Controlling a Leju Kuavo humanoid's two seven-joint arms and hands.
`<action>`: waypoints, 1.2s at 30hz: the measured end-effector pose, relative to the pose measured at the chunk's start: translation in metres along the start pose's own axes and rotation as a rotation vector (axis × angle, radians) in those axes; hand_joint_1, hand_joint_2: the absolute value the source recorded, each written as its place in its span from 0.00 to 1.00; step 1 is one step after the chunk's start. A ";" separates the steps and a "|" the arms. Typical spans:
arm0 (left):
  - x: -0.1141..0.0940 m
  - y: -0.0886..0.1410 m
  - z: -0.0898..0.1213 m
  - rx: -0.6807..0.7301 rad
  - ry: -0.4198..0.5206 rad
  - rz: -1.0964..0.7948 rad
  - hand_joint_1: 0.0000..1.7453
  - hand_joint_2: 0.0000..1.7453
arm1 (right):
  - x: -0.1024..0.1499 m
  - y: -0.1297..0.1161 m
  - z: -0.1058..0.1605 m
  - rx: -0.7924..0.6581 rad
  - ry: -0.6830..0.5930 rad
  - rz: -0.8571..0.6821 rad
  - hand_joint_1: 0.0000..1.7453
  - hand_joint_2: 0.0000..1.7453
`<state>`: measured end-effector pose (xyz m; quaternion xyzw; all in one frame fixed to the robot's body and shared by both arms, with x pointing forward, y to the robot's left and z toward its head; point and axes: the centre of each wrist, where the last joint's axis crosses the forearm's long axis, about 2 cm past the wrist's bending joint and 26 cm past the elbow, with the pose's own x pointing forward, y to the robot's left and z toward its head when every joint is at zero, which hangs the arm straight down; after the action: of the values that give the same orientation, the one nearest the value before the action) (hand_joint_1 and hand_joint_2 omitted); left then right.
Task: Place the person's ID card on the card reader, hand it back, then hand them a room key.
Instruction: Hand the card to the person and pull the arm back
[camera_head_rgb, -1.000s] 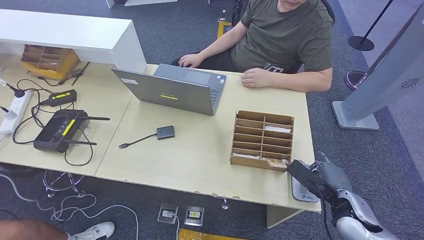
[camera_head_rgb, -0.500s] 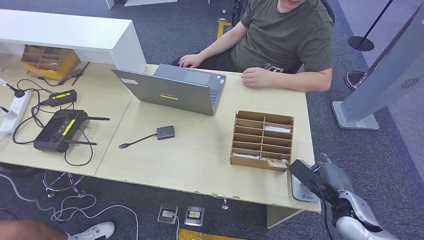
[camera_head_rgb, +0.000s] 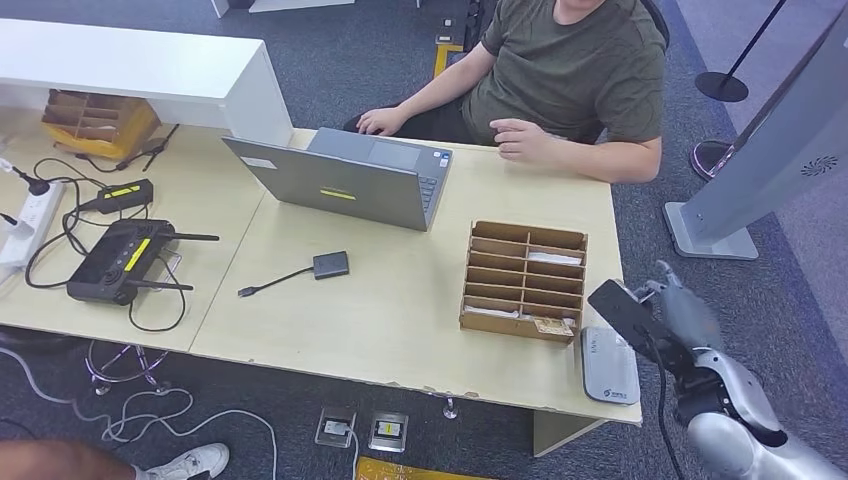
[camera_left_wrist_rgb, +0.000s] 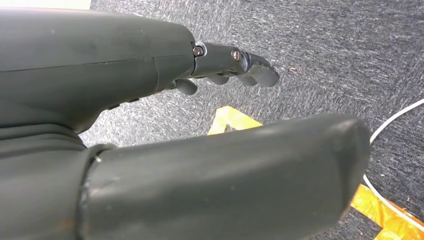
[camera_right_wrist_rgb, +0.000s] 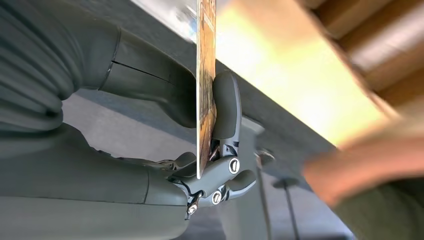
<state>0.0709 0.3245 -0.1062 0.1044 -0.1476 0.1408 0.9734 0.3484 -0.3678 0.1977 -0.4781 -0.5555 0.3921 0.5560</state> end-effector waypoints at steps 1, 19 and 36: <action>0.000 0.000 0.000 0.000 0.000 0.000 0.00 0.00 | 0.005 -0.012 -0.003 -0.027 -0.014 -0.006 1.00 1.00; -0.002 -0.006 0.001 -0.020 0.004 -0.022 0.00 0.00 | 0.037 -0.088 -0.011 -0.146 -0.121 0.105 1.00 1.00; -0.002 -0.011 0.002 -0.038 0.015 -0.031 0.00 0.00 | 0.064 -0.071 -0.037 -0.118 -0.163 0.136 1.00 1.00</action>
<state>0.0718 0.3133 -0.1067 0.0869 -0.1415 0.1237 0.9783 0.3829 -0.3260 0.2845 -0.5133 -0.5872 0.4330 0.4519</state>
